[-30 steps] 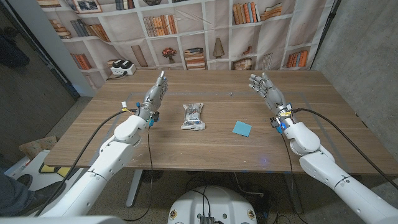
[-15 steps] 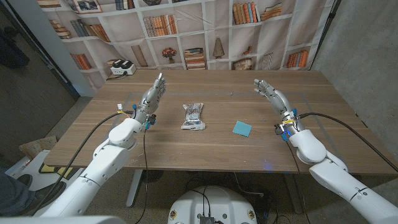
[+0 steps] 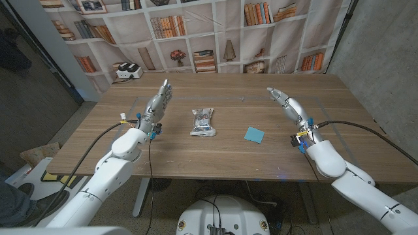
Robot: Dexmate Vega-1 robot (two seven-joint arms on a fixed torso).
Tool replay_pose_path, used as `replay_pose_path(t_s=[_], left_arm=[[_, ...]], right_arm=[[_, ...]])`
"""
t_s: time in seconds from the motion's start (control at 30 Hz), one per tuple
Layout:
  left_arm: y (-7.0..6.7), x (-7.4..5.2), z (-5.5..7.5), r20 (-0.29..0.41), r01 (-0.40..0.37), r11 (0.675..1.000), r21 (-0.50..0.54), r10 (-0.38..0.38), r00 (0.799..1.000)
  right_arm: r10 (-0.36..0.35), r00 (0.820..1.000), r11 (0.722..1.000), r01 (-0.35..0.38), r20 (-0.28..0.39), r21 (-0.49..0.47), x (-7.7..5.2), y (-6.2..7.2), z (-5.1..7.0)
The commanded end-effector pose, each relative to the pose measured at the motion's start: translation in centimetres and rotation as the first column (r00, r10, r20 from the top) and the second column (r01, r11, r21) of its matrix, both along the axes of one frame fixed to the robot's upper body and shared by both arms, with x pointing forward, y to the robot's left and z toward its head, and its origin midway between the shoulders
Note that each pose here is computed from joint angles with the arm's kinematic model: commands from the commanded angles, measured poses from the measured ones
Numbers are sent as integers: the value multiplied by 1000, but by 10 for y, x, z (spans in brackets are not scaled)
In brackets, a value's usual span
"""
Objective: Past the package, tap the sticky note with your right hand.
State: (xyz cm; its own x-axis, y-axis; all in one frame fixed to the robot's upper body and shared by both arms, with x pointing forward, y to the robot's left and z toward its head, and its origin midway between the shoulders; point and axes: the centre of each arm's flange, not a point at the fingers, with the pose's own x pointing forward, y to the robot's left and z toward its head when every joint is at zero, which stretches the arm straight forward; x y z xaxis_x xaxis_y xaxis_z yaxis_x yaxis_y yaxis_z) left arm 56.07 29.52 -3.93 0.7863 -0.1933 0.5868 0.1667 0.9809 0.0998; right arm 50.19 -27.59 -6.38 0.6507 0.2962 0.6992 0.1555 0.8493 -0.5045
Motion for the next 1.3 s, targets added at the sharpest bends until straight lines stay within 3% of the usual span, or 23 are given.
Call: replay_pose_path(t_s=[0.03, 0.6, 0.93, 1.2, 1.3], left_arm=[[6, -3, -1, 5, -5, 1000, 8, 5, 1000], [11, -2, 5, 17, -10, 1000, 10, 10, 1000], [8, 2, 5, 12, -4, 1000, 4, 4, 1000], [7, 3, 5, 13, 0, 1000, 4, 0, 1000], [6, 4, 5, 17, 23, 1000, -4, -23, 1000]], right_arm=[[-70, 997, 996, 71, 16, -63, -6, 7, -7], [-177, 982, 973, 185, 70, -136, -11, 8, -7], [-254, 962, 940, 269, 98, -210, -12, 6, -7], [-321, 936, 890, 350, 143, -291, -17, 8, -5], [-332, 935, 884, 355, 126, -305, -16, 8, -5]])
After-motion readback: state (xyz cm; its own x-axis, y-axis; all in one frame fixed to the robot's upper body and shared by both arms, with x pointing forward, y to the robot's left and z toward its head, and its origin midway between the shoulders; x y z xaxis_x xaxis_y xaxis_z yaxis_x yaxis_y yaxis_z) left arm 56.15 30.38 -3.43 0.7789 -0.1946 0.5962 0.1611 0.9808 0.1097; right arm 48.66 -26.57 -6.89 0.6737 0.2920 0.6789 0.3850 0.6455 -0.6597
